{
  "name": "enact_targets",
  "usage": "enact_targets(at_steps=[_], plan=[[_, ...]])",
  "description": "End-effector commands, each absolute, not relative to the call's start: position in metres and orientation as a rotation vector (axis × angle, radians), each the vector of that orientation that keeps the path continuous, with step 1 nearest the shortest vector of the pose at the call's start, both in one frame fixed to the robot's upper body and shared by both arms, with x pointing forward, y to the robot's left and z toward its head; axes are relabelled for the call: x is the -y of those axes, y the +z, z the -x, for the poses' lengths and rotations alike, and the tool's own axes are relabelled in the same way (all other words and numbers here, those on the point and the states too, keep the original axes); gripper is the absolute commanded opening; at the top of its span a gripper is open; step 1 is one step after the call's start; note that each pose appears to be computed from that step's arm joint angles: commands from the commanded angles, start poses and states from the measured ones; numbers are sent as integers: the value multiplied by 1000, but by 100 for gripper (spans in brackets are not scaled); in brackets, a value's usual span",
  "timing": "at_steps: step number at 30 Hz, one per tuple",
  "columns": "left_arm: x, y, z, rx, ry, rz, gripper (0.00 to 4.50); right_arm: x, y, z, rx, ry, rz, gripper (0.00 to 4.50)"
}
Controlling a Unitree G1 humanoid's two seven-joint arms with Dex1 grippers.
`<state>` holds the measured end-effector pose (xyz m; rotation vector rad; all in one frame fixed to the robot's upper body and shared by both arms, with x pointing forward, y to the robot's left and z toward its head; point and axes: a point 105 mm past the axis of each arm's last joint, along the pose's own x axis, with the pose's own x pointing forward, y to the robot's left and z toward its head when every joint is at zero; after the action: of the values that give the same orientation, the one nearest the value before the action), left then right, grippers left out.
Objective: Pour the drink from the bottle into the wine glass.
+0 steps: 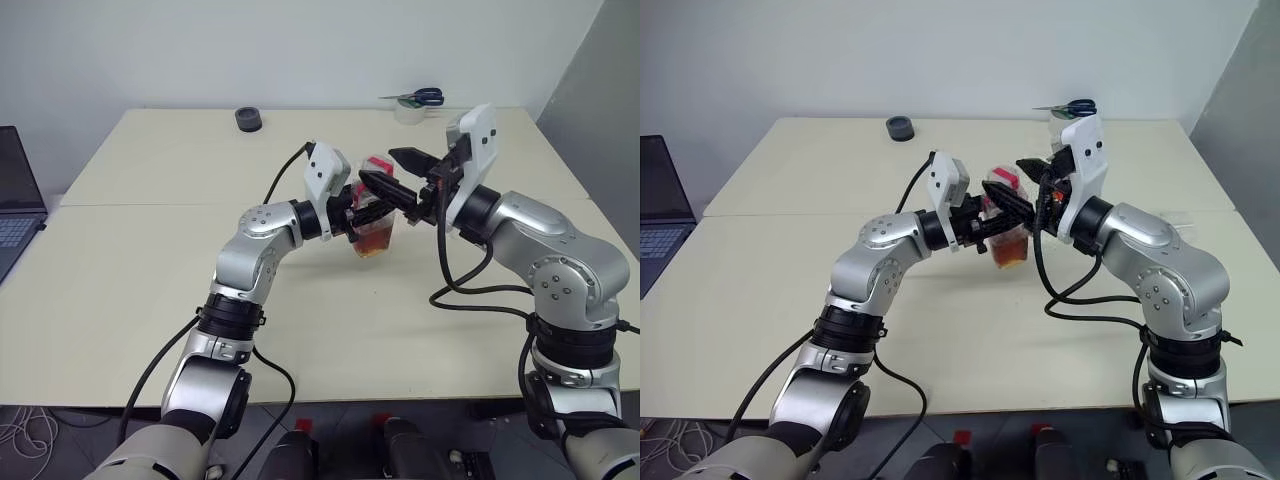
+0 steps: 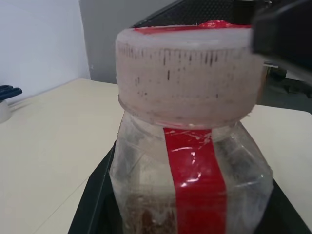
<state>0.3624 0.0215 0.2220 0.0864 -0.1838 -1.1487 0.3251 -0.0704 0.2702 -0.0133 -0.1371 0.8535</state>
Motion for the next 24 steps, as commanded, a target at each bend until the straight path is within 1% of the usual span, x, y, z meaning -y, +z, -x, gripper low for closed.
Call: enact_targets(at_steps=[1, 2, 8, 10, 14, 16, 18, 20, 22, 24], plan=[[-19, 243, -354, 276, -1163, -97, 173, 71, 282, -318, 197, 870, 13, 216], [-19, 243, -354, 274, -1163, -96, 173, 71, 283, -318, 198, 871, 14, 185], [-18, 245, -353, 273, -1166, -96, 173, 71, 282, -318, 194, 882, 25, 185], [-17, 247, -347, 274, -1204, -93, 173, 70, 287, -316, 204, 905, 30, 185], [-18, 248, -322, 240, -1363, -133, 173, 60, 307, -305, 232, 1050, 29, 185], [-22, 248, -298, 187, -1518, -160, 173, 52, 319, -291, 212, 1209, -5, 185], [-26, 250, -280, 149, -1625, -183, 173, 48, 324, -282, 181, 1316, -36, 185], [-35, 261, -263, 113, -1738, -194, 173, 44, 335, -277, 160, 1410, -109, 185], [-40, 274, -254, 92, -1806, -177, 173, 42, 344, -275, 159, 1464, -147, 185], [-42, 283, -251, 85, -1837, -163, 173, 39, 348, -274, 157, 1492, -167, 185]])
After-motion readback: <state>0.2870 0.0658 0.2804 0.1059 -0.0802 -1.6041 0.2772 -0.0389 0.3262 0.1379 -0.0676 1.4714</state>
